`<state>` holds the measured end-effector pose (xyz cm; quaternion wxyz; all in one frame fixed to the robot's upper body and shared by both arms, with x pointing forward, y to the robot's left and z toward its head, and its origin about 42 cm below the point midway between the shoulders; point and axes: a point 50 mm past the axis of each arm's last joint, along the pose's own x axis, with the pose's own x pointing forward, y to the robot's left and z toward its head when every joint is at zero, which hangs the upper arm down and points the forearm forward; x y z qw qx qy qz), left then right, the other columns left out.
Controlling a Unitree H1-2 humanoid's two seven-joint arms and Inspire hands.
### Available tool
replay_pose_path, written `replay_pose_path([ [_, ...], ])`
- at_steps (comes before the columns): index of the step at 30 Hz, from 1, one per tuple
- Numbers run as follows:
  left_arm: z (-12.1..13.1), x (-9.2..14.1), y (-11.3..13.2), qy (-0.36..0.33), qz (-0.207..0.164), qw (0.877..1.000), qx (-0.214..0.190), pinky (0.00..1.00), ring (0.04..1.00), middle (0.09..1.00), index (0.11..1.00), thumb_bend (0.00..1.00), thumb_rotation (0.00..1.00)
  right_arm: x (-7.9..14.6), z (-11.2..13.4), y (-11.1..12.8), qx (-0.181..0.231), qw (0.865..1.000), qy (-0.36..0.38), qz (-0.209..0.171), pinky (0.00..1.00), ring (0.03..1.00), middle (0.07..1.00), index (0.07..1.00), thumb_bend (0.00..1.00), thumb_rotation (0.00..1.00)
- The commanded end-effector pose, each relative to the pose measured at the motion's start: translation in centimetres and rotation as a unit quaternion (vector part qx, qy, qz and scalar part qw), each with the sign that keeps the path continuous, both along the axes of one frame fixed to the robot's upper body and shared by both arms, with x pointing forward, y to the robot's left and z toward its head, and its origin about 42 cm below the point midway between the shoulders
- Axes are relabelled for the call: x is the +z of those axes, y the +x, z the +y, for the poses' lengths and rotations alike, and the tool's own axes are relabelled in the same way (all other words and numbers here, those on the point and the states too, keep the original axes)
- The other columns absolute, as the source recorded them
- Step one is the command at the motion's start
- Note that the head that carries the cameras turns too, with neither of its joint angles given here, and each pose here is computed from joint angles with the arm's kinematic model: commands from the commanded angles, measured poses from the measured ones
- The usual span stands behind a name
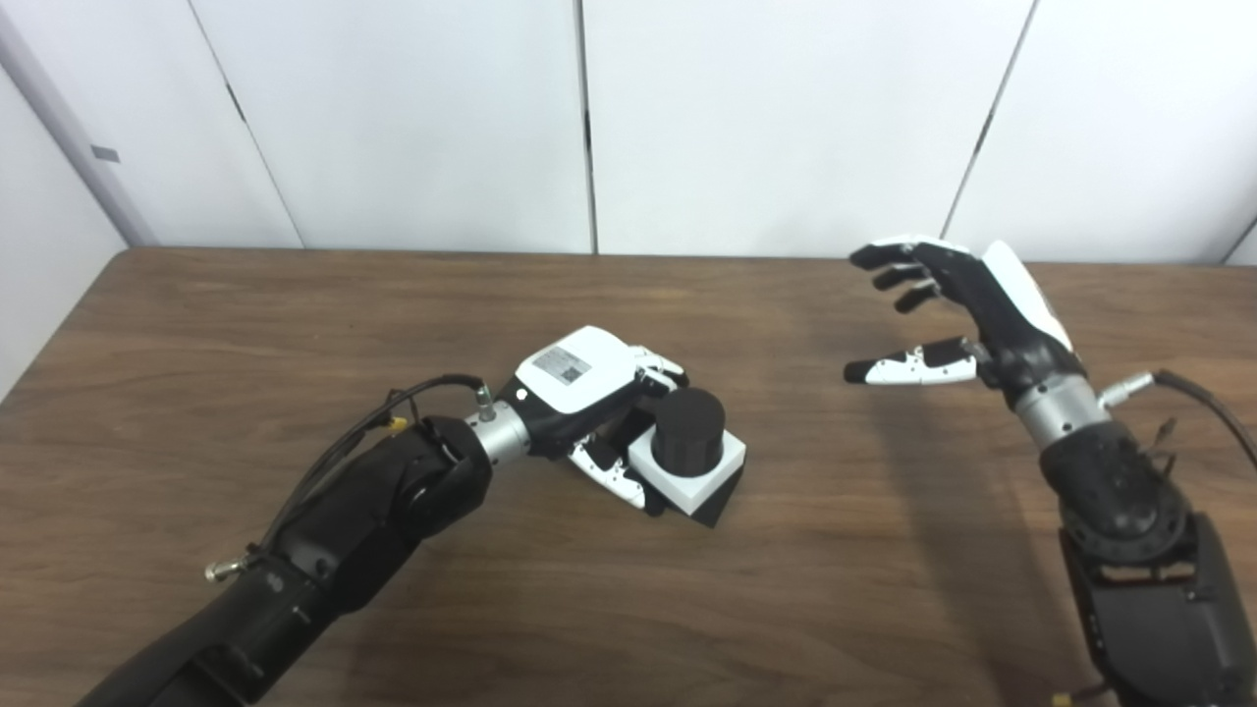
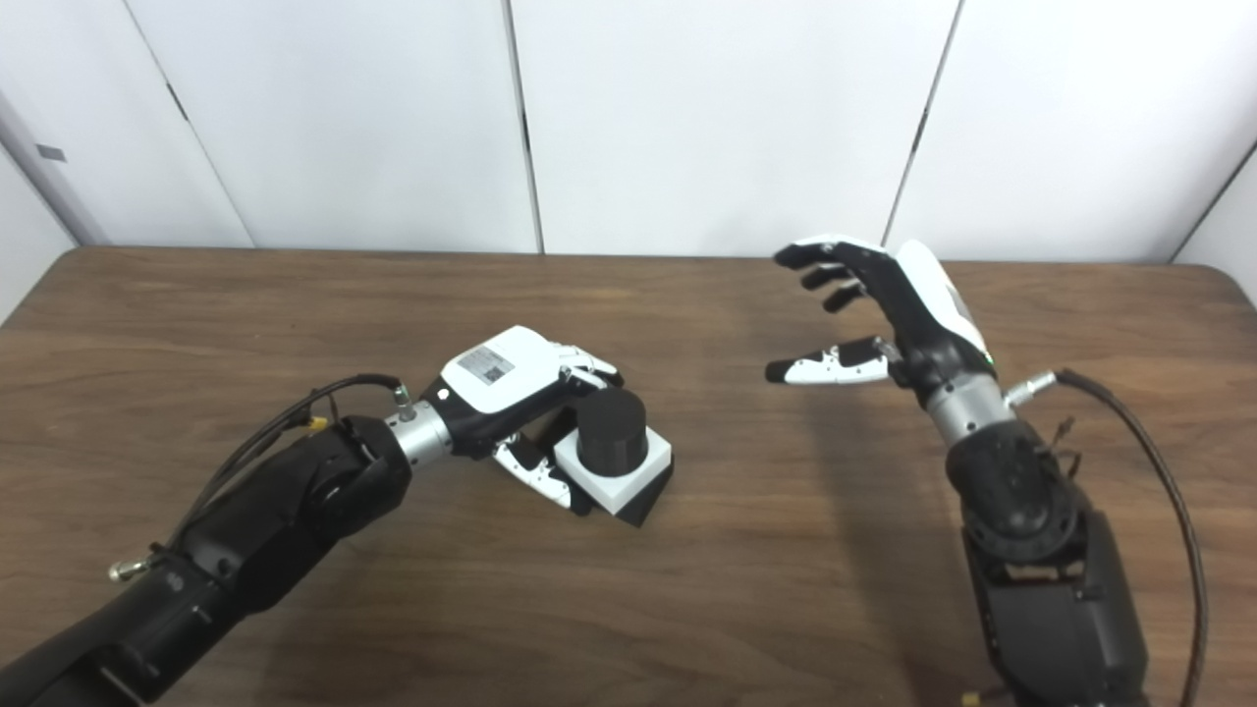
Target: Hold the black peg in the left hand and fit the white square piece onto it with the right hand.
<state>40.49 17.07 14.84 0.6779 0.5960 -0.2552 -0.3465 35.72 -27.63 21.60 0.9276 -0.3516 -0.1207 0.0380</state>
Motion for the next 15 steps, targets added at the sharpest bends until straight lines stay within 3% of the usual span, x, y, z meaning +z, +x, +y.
replay_pose_path([
  [1,1.4,-2.7,-1.1,0.076,0.031,0.997,0.001,0.72,0.809,0.819,0.492,0.52,0.08,1.4,0.3,0.1,-0.003,0.999,0.018,-0.051,0.58,0.696,0.735,0.704,0.64,0.02],
  [5,1.7,-2.6,-1.2,0.072,0.037,0.997,0.01,0.72,0.808,0.831,0.496,0.52,0.08,0.1,0.6,-0.4,-0.026,0.997,0.057,-0.054,0.57,0.689,0.727,0.694,0.64,0.03],
  [6,1.7,-2.5,-1.2,0.068,0.04,0.997,0.014,0.72,0.807,0.847,0.613,0.76,0.15,-0.2,0.6,-0.4,-0.031,0.996,0.064,-0.056,0.58,0.687,0.724,0.69,0.65,0.03],
  [9,2.2,-1.8,-1.2,0.017,0.043,0.998,0.038,0.68,0.796,0.886,0.808,0.96,0.2,-1.1,1.0,-0.6,-0.038,0.994,0.083,-0.059,0.58,0.679,0.721,0.686,0.63,0.01],
  [12,2.8,-0.9,-1.3,-0.055,0.044,0.994,0.078,0.63,0.776,0.869,0.869,1.0,0.17,-1.7,1.3,-0.7,-0.044,0.993,0.097,-0.06,0.57,0.675,0.718,0.689,0.63,0.0],
  [14,3.3,-0.5,-1.3,-0.087,0.046,0.989,0.112,0.59,0.755,0.827,0.828,0.97,0.14,-2.0,1.4,-0.7,-0.046,0.992,0.104,-0.06,0.56,0.673,0.716,0.693,0.63,0.0],
  [15,3.5,-0.4,-1.3,-0.097,0.048,0.986,0.126,0.57,0.731,0.791,0.771,0.89,0.11,-2.1,1.4,-0.8,-0.047,0.991,0.107,-0.06,0.56,0.671,0.714,0.692,0.62,0.0],
])
